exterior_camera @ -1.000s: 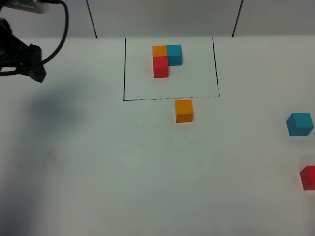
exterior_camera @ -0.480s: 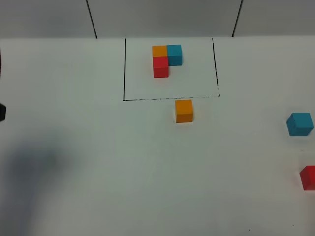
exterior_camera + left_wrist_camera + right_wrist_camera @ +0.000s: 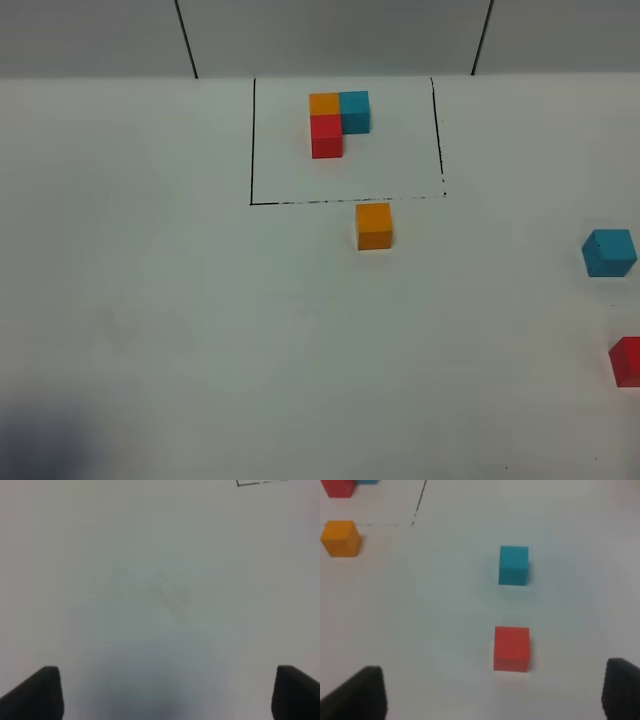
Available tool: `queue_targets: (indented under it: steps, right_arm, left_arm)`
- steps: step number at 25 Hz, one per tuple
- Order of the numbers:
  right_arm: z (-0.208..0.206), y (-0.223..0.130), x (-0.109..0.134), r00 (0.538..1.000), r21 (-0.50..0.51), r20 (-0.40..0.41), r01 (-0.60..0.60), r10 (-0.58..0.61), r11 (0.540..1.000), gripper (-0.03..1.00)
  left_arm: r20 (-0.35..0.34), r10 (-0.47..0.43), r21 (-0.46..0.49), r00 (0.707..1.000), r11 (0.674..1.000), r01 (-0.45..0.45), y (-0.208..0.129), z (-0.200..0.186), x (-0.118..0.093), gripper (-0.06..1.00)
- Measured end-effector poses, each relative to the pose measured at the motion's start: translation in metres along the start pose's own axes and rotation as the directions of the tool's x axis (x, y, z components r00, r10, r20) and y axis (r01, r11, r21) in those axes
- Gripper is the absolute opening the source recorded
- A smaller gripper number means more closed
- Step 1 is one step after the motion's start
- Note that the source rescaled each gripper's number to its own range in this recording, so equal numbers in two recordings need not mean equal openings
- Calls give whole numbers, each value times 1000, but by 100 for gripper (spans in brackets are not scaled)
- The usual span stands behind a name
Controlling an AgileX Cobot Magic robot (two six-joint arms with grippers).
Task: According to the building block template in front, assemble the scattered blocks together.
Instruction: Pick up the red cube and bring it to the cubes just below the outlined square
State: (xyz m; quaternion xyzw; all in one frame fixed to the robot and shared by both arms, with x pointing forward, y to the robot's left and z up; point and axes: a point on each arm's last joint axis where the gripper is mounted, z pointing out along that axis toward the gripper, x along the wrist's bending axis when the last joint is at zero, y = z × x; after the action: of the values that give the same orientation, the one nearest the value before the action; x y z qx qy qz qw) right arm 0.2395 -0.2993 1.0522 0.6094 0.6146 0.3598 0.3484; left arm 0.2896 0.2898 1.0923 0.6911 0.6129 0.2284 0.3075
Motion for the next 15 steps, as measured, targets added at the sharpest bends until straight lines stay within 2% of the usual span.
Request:
queue_targets:
  steps: [4,8,15]
  right_arm:
    - [0,0,0,1000,0,0,0,0,1000,75]
    - [0,0,0,1000,0,0,0,0,1000,75]
    - [0,0,0,1000,0,0,0,0,1000,75]
  left_arm:
    - [4,5,-84,1000,996,-5,-33,-9,1,85]
    - [9,7,-127,1000,992,-6,-56,-9,1,85]
    - [24,30,-196,999,980,-24,-76,-10,0,85]
